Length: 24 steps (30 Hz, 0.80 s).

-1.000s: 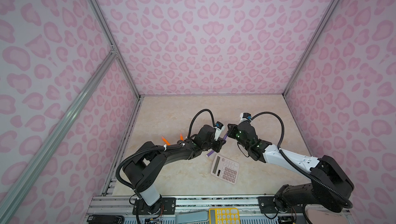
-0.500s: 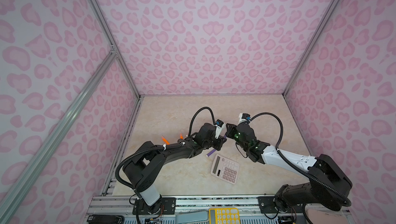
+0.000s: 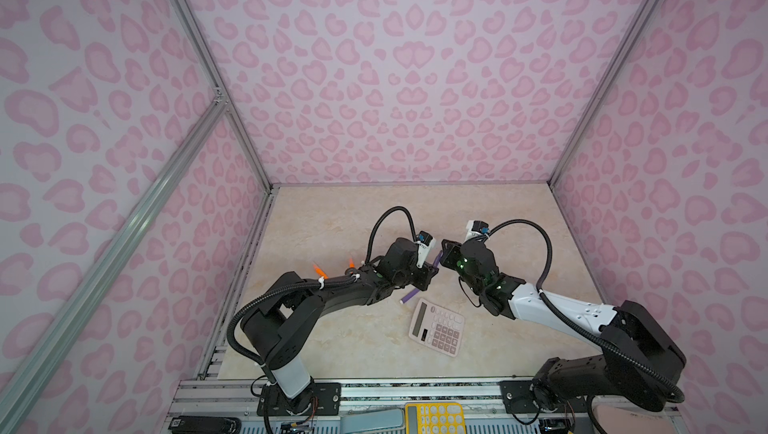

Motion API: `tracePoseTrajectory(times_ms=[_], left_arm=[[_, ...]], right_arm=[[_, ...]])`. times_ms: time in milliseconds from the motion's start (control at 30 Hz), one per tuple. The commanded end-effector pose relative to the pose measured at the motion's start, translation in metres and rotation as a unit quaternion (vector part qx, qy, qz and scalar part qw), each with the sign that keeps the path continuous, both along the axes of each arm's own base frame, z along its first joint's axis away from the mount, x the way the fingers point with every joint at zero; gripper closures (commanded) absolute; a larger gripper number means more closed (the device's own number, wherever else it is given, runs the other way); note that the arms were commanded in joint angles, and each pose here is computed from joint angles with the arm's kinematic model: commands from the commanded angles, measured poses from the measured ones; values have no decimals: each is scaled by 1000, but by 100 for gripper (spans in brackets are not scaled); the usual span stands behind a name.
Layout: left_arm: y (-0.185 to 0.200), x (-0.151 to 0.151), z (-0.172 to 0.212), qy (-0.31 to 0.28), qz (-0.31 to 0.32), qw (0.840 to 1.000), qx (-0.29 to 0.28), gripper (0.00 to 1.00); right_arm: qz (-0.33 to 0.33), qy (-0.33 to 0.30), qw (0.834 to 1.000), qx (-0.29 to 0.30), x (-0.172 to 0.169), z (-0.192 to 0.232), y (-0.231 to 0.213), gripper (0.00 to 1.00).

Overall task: Insert the pens into the pen caps
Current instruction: 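Carry the translucent cap with the right gripper above the purple marker tip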

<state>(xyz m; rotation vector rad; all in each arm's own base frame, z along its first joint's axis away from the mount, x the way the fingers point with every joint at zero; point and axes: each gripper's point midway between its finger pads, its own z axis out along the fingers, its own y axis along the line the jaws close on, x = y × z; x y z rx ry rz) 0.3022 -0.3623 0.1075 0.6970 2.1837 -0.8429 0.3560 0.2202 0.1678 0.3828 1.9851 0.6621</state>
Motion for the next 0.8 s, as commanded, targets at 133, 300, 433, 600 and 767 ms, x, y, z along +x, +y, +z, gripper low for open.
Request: tracePoseTrajectory(times_ms=[133,300,433,600,767], left_arm=[[-3,3,17,-21,1,1000,-21,97],[-2,2,21,-24,-2,999,-25,97],[-2,2,18,-20,-1,1000,-22,97],[-4,2,13,-14,-2,1000,-21,97],[-5,2,9,-12,-3,1000,-17,97]], right_arm=[[-10,4,1000,-15,1,-6,-4,99],[-9,2,1000,-15,5,-5,-1,100],[-12,2,1000,-16,8,-7,0,100],[-23,-5,1000,-17,11,-3,-4,100],[-32,-13,999,-15,13,4,-10,100]])
